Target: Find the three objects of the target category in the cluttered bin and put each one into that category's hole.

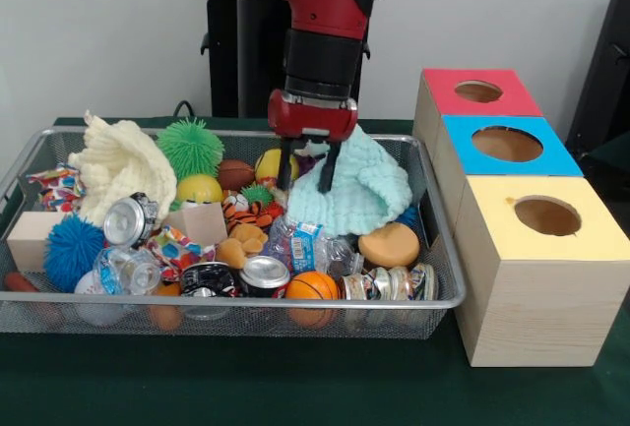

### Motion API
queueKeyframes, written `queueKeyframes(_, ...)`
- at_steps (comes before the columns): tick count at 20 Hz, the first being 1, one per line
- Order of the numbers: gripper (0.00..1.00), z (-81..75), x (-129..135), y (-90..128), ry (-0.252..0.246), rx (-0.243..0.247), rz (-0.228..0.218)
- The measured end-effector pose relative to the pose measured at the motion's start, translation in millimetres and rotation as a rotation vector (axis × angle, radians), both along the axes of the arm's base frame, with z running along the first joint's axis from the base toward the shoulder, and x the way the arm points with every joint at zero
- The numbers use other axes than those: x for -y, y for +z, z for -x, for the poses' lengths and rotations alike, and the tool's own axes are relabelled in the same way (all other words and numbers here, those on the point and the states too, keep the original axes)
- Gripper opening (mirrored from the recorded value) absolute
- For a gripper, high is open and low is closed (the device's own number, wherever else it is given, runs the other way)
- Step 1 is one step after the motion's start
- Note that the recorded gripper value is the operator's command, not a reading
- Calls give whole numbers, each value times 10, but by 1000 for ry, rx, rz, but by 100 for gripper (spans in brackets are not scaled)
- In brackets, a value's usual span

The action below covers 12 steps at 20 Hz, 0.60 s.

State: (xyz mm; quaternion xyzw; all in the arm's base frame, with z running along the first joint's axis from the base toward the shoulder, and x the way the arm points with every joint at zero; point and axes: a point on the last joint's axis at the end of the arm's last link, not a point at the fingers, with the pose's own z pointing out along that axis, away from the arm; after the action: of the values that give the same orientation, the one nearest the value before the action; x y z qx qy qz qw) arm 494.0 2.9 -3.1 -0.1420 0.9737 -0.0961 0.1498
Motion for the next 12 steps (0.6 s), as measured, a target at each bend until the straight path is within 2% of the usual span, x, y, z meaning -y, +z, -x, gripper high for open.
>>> queueKeyframes(4, 100, 23, 134, 298, -22, -53, -1)
queueKeyframes(6, 100, 12, 166, 410, -10, -77, 4)
queueKeyframes(10, 100, 9, 137, 511, 96, -127, 6)
queueKeyframes(12, 100, 41, 31, 485, 267, -151, 49)
